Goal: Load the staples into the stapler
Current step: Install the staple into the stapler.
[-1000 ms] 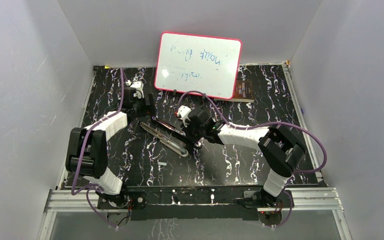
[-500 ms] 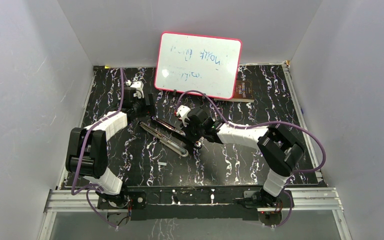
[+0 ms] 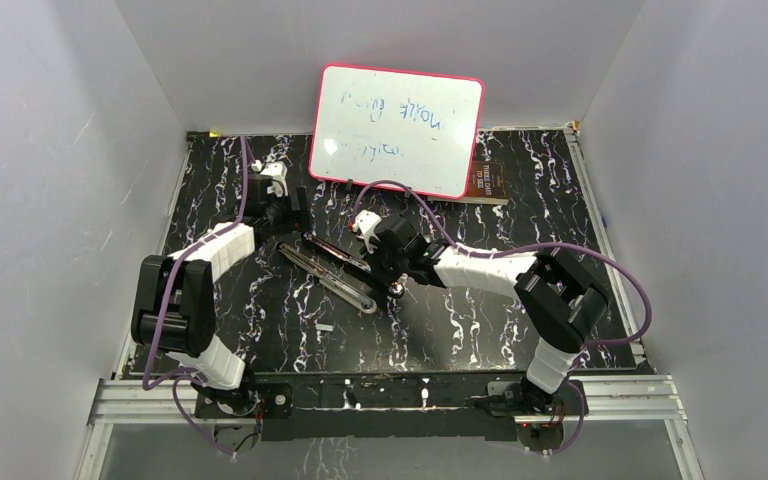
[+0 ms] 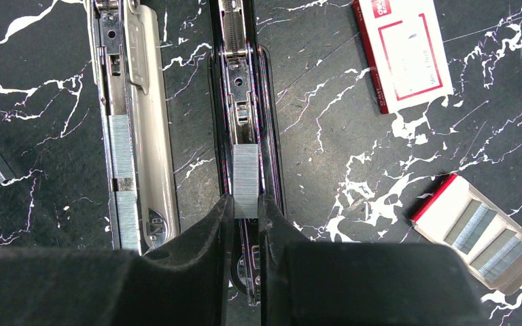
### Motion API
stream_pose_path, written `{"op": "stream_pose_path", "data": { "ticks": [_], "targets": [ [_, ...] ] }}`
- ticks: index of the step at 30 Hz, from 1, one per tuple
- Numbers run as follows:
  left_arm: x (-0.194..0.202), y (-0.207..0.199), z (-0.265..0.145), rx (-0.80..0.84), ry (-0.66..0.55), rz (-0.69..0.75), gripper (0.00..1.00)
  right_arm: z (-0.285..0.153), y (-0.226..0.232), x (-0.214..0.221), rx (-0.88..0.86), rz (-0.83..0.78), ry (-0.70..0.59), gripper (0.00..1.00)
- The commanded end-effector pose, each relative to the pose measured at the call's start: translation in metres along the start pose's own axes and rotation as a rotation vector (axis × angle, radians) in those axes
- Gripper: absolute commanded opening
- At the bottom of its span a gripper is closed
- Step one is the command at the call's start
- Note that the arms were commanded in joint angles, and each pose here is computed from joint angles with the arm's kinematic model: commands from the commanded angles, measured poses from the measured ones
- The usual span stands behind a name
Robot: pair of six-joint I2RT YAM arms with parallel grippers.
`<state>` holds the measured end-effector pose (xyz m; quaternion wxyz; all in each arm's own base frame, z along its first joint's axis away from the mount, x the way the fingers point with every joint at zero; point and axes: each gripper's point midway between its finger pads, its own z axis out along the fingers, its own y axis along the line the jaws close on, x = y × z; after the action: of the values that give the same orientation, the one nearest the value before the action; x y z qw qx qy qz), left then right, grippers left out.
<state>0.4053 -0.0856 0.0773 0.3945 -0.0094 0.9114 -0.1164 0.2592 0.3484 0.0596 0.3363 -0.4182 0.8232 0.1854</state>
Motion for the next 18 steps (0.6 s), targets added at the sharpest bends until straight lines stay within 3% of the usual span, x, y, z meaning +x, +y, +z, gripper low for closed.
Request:
{"op": "stream_pose_path", "data": {
  "ticks": [1,18],
  "targets": [
    [-0.010,-0.003,-0.008,0.018,-0.034,-0.003,0.92,0.001,0.001,0.001,-0.005,0.008,0.025,0.11],
    [-0.009,-0.003,-0.007,0.018,-0.032,-0.004,0.92,0.005,0.000,0.021,0.000,0.002,0.090,0.11]
  ]
}}
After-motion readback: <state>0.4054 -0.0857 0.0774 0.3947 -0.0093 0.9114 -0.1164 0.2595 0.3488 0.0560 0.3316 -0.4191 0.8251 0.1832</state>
